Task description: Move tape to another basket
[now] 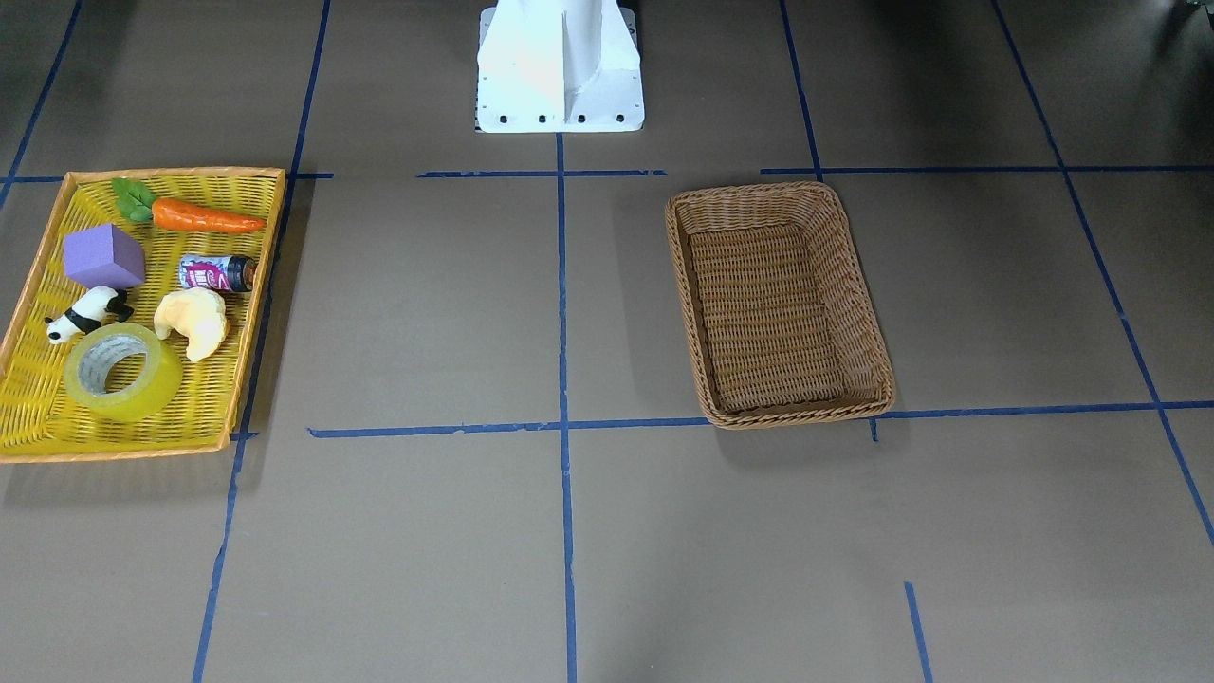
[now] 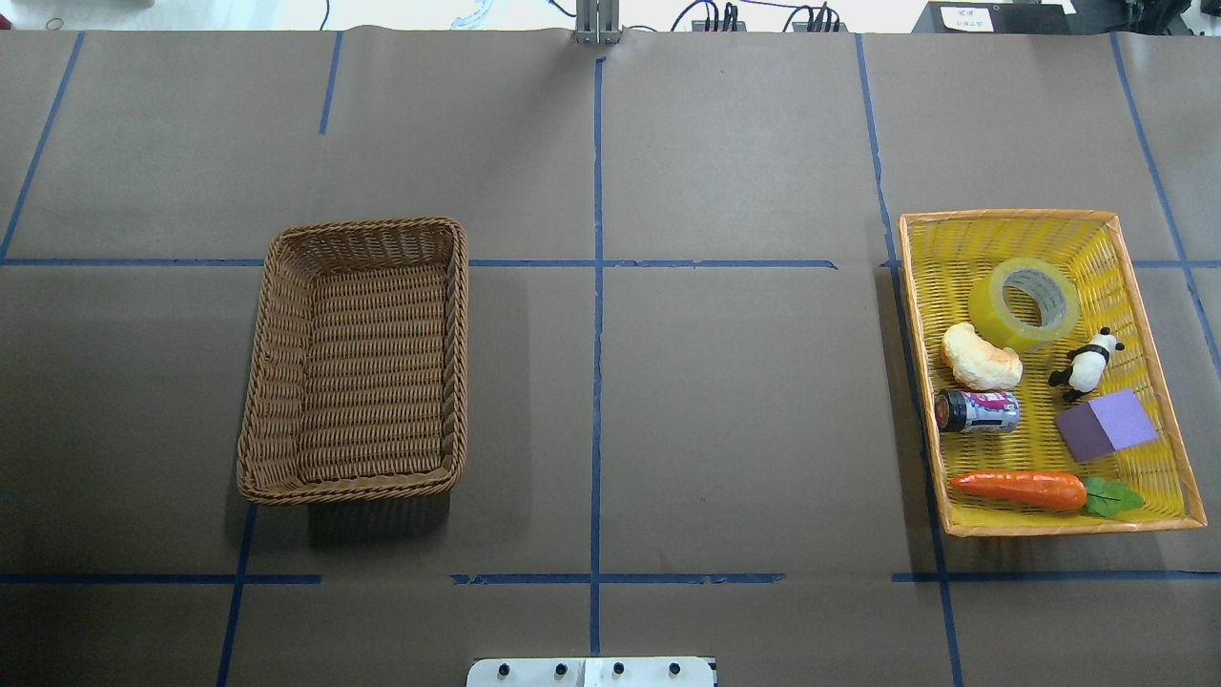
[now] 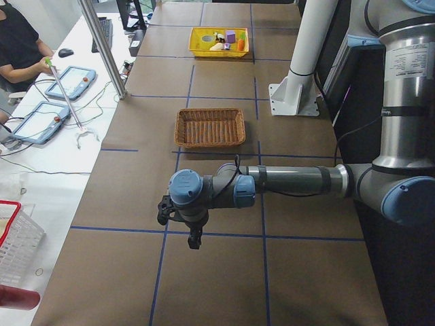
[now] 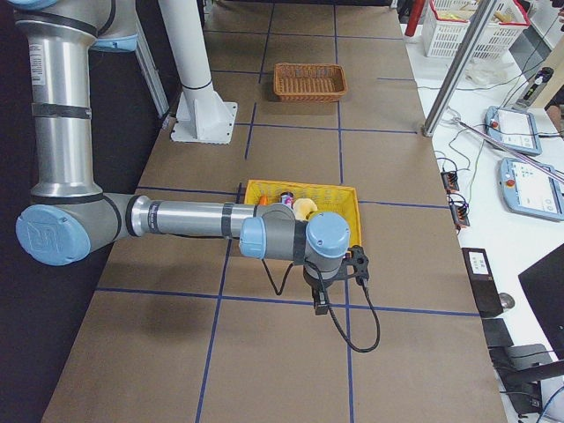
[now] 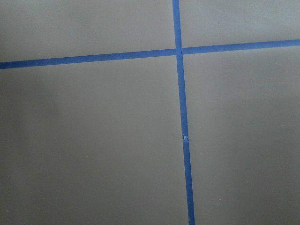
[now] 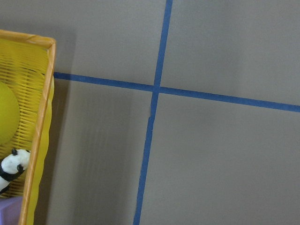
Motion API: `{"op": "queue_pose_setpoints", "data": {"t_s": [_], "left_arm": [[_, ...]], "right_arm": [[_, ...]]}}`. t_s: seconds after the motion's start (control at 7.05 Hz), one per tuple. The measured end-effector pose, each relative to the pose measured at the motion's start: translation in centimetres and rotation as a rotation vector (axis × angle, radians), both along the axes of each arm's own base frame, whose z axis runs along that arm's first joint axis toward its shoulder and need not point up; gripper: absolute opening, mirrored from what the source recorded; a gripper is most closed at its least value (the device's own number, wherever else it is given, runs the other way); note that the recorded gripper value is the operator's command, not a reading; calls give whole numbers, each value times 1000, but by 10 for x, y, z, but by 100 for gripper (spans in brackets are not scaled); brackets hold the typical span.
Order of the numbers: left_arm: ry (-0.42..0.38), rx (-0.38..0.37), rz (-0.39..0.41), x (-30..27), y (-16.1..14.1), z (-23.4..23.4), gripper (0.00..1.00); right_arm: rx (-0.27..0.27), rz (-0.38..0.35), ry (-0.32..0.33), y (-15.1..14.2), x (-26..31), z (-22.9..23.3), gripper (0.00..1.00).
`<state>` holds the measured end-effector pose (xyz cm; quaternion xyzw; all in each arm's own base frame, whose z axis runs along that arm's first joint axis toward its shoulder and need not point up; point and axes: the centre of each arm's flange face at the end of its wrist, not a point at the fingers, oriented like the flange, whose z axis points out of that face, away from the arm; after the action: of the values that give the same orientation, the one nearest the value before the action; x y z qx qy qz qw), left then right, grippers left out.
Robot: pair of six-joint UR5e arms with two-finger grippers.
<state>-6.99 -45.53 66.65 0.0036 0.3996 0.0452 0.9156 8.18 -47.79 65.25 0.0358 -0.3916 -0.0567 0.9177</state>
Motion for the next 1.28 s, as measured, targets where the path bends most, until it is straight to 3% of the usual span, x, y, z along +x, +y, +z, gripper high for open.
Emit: {"op": "queue_pose_setpoints", "data": {"t_s": [0.85, 1.28], "left_arm": [[1, 2, 1, 0, 0, 0, 100], [1, 3, 0, 0, 0, -1, 100]], "right_arm": [[13, -17, 0, -4, -9, -6, 100], [67, -19, -1, -32, -16, -41, 100]]}}
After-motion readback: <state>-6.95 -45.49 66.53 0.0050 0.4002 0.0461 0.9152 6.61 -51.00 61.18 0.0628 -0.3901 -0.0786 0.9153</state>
